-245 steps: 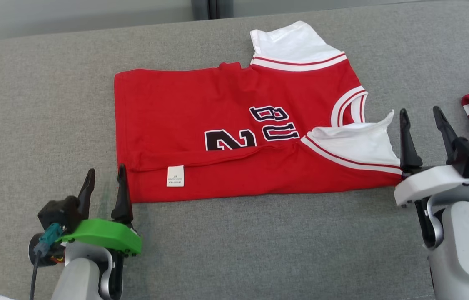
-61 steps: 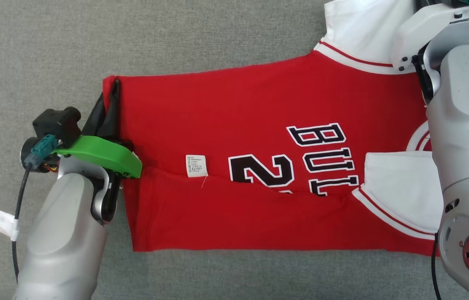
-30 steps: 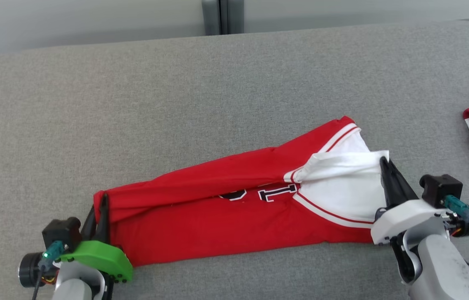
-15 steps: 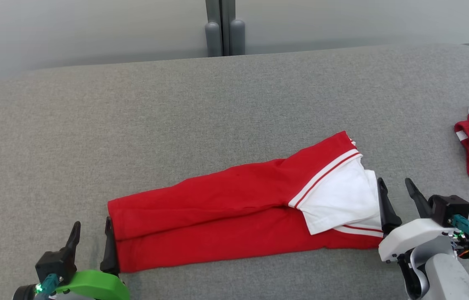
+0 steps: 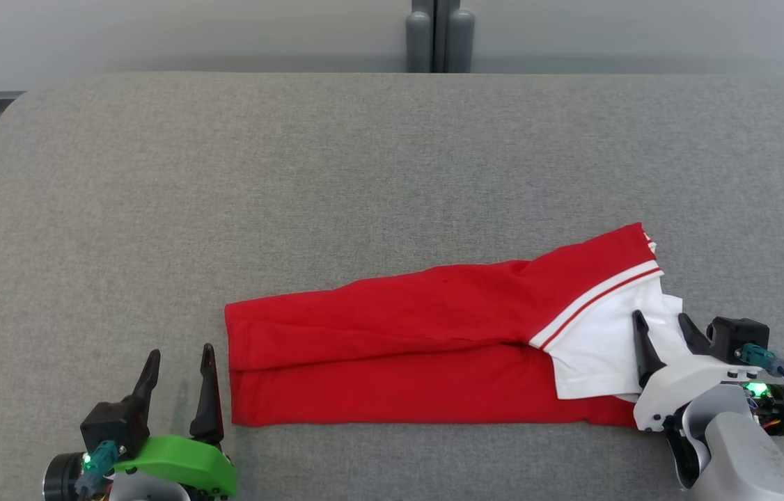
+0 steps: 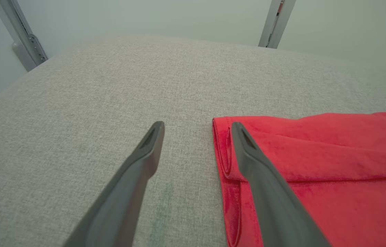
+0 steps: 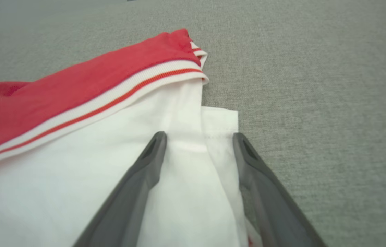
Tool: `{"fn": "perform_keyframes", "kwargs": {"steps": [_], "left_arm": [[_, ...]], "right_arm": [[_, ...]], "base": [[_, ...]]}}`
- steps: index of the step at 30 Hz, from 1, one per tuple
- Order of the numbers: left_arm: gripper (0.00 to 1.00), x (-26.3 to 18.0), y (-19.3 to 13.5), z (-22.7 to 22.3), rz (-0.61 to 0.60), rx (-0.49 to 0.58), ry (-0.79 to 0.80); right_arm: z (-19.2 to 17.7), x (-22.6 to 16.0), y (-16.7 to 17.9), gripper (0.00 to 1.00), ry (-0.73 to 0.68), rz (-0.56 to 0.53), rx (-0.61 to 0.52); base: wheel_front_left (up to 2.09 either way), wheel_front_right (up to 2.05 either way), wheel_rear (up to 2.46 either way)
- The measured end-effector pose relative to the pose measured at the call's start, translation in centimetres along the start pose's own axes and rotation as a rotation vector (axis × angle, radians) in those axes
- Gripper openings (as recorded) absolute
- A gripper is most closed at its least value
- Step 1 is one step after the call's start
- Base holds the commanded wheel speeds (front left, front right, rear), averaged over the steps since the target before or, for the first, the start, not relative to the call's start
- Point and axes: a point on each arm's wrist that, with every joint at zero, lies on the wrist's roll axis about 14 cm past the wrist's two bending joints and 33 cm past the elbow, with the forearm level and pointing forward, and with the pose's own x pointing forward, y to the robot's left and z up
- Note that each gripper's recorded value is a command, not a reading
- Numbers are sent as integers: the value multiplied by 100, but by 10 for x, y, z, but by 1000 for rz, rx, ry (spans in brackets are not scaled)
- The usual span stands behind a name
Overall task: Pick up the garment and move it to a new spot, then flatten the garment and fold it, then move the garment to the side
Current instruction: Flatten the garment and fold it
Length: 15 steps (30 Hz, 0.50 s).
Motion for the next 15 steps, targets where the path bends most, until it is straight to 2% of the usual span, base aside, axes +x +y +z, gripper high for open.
{"fn": "perform_keyframes", "kwargs": {"steps": [5,6,7,8,9,10,15], "left_arm": [[100,-5,10,-3,32,-9,8],[100,-5,11,-3,36,-9,10],[100,-5,11,-4,38,-9,11],[100,-5,11,-4,37,-9,12],[100,-5,11,-4,37,-9,12],[100,-5,11,-4,35,-9,12],[100,-4,2,-3,9,-7,7]], "right_arm": [[-15,6,13,100,43,29,49],[-18,7,17,96,51,42,52],[-19,7,20,74,54,54,53],[-18,7,23,41,52,64,69],[-18,7,28,16,51,77,79],[-17,7,31,0,49,86,82],[-10,2,39,0,28,100,104]], "base": [[0,0,0],[0,0,0],[0,0,0],[0,0,0],[0,0,0],[0,0,0],[0,0,0]]}}
